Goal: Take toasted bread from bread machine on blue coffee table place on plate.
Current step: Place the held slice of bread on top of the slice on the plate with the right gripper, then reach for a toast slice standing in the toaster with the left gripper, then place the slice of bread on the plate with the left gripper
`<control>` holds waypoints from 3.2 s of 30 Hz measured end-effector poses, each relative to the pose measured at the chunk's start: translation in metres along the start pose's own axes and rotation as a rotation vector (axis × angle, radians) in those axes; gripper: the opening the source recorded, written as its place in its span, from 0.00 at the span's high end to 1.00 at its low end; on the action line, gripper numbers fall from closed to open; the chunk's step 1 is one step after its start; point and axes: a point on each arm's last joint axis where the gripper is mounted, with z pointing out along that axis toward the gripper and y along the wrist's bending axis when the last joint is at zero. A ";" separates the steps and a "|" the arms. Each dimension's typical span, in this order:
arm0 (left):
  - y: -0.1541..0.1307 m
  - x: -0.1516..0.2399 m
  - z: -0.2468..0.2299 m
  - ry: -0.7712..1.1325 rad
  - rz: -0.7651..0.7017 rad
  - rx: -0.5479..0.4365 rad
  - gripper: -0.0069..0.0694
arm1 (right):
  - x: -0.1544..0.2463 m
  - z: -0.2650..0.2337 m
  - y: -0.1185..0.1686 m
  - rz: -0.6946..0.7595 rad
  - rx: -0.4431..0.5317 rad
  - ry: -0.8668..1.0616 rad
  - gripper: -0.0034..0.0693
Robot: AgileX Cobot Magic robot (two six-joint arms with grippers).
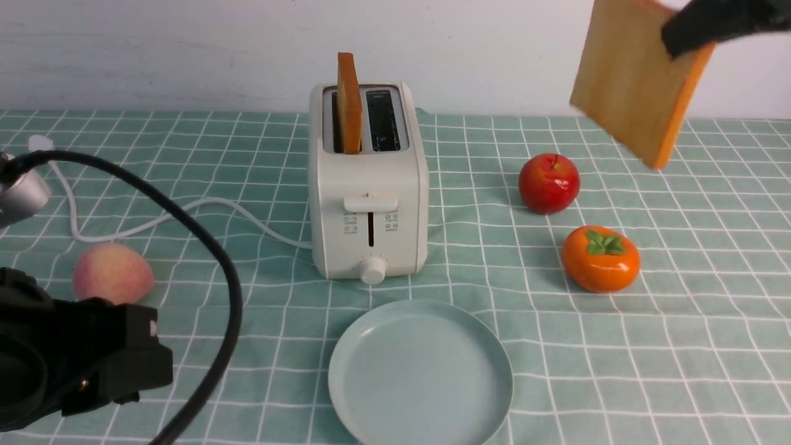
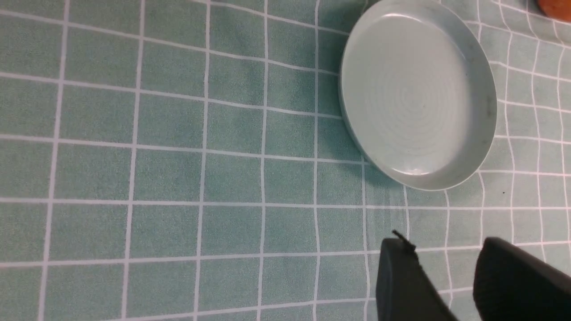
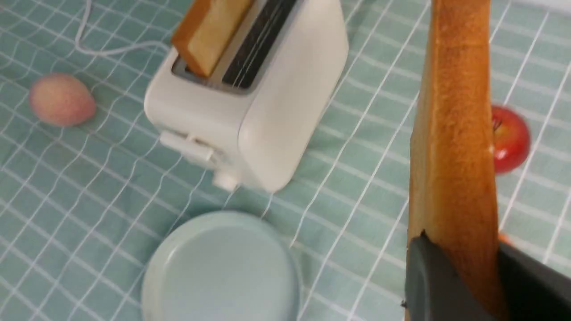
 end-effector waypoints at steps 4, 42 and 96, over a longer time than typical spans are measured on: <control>0.000 0.000 0.000 0.002 -0.004 0.005 0.60 | 0.038 0.049 0.009 0.223 -0.213 0.074 0.80; -0.036 -0.067 -0.017 -0.243 0.090 0.025 0.12 | 0.098 0.051 0.077 0.002 -0.115 0.160 0.16; -0.136 -0.162 -0.057 -0.457 0.318 -0.014 0.88 | 0.113 -0.010 0.095 -0.078 -0.064 0.183 0.22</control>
